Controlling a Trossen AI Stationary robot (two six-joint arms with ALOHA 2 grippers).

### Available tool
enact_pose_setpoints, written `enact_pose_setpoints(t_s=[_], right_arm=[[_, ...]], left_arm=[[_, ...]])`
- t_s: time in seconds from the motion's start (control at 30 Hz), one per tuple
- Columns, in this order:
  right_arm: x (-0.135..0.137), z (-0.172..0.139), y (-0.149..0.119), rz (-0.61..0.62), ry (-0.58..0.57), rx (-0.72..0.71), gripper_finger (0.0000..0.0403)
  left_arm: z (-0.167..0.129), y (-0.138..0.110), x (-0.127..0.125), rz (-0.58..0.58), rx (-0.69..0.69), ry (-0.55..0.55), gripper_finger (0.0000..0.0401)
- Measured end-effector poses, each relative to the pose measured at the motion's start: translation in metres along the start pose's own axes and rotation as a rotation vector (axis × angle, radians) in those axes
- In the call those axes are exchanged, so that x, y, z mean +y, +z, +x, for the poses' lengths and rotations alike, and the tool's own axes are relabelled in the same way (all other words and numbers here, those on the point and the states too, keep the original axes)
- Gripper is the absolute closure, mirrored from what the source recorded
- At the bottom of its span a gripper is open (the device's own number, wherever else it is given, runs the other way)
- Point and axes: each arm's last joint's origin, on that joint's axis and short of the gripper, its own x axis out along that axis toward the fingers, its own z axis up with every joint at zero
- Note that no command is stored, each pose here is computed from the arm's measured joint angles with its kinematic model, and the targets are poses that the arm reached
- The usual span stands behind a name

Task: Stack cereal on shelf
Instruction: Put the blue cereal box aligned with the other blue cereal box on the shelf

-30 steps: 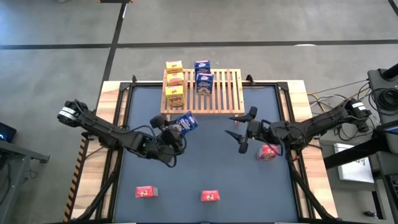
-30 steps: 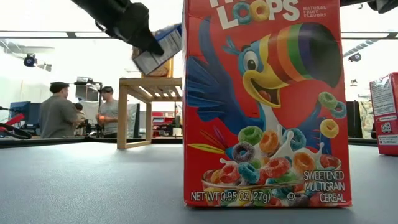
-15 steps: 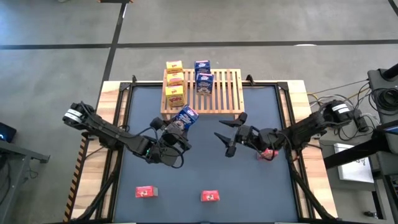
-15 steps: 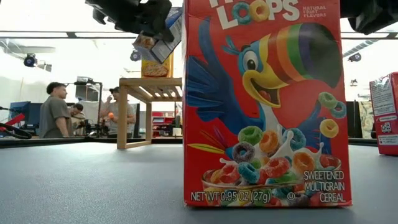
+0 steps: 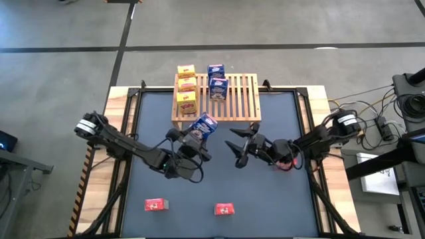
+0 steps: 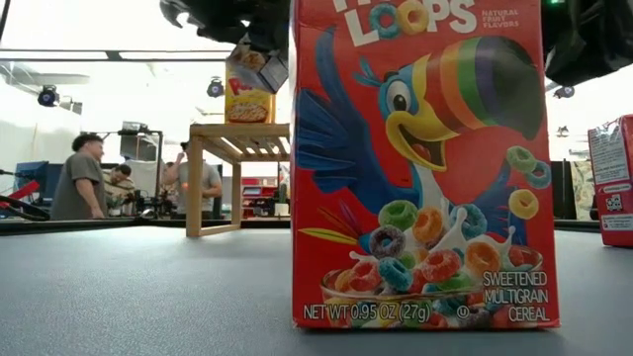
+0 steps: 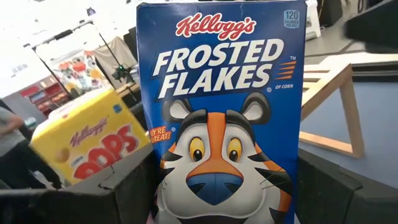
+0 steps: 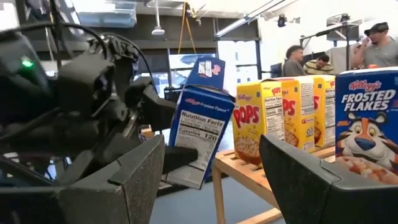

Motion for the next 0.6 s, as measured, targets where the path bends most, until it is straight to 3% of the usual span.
enact_pose_setpoints(t_s=[0.23, 0.6], right_arm=[[0.011, 0.017, -0.003, -0.036, 0.001, -0.022, 0.0141], [0.015, 0.030, -0.008, -0.005, -0.018, -0.015, 0.0045]], left_arm=[[0.003, 0.004, -0.022, 0.102, 0.001, 0.056, 0.0118], [0.005, 0.002, -0.033, 0.139, 0.003, 0.105, 0.0118]])
